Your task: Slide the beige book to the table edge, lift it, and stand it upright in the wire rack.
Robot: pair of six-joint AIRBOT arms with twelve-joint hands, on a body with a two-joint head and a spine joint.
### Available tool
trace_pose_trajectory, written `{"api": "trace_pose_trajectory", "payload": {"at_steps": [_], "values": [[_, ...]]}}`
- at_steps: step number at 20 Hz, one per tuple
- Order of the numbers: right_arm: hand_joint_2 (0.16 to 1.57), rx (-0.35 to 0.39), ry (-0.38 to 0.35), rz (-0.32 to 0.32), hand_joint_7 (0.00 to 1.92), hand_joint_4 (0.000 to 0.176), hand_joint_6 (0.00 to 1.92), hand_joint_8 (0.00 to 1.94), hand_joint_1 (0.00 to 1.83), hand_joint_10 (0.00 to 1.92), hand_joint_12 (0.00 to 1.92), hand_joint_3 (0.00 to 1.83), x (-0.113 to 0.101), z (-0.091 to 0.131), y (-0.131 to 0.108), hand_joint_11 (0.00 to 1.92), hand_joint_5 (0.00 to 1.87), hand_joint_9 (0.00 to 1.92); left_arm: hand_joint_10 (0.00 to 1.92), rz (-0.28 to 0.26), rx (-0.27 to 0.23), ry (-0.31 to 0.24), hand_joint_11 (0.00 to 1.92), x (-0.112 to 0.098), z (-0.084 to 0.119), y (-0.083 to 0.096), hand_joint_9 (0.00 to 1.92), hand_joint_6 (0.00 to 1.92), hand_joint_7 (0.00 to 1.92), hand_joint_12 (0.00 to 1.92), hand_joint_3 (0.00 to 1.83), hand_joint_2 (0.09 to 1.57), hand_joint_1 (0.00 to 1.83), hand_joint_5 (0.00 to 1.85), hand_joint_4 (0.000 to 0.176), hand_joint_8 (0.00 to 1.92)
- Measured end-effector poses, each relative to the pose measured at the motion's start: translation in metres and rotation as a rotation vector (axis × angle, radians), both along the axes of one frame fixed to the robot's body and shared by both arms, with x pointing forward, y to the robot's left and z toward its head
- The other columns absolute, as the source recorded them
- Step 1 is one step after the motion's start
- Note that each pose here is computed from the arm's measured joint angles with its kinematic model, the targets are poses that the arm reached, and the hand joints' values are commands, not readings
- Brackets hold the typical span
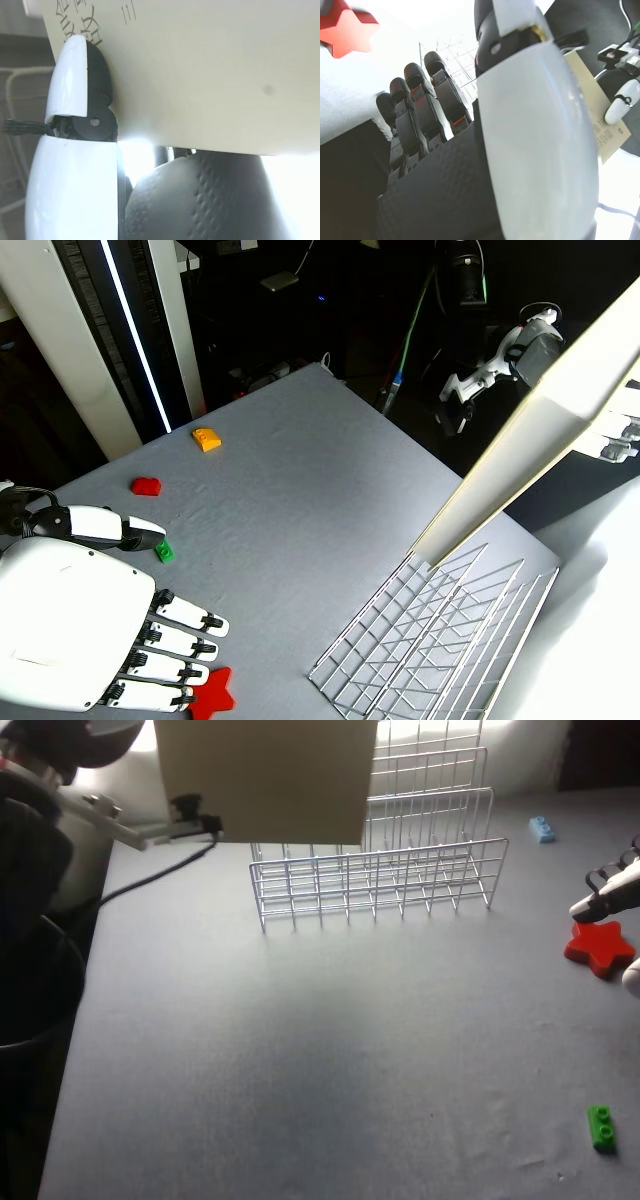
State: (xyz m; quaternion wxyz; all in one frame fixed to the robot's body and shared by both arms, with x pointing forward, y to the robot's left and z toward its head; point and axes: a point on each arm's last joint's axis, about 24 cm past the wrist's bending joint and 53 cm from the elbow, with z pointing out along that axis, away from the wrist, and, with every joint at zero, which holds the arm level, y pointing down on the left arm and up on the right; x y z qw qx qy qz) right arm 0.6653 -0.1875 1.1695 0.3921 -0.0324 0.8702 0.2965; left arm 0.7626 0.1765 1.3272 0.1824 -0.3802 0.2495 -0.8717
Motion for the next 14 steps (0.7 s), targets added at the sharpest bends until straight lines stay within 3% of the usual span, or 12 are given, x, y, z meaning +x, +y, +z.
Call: {"api": "trace_pose_trajectory", "payload": {"at_steps": [3, 11, 14], "values": [[1.08, -0.01, -0.007, 0.007, 0.25, 0.0, 0.0, 0.0, 0.22, 0.0, 0.75, 0.0, 0.0, 0.0, 0.0, 0.0, 0.25, 0.25, 1.27, -0.017, 0.001, -0.004, 0.7, 0.001, -0.004, -0.013, 0.77, 1.29, 0.67, 1.59, 0.0, 1.19, 1.48, 0.74, 0.0, 1.27], [1.08, -0.011, -0.005, 0.009, 0.25, 0.0, 0.0, 0.0, 0.22, 0.0, 0.76, 0.0, -0.001, -0.001, 0.0, 0.0, 0.26, 0.25, 1.29, -0.008, -0.021, -0.02, 0.71, 0.013, -0.004, -0.024, 0.75, 1.31, 0.67, 1.57, 0.0, 1.2, 1.48, 0.73, 0.0, 1.25], [1.08, -0.011, -0.003, 0.008, 0.26, 0.0, 0.0, 0.0, 0.22, 0.0, 0.76, 0.0, -0.001, -0.001, 0.0, 0.0, 0.25, 0.26, 1.27, -0.021, -0.028, -0.026, 0.73, 0.015, -0.003, -0.036, 0.77, 1.29, 0.65, 1.55, 0.0, 1.19, 1.48, 0.74, 0.0, 1.26]]}}
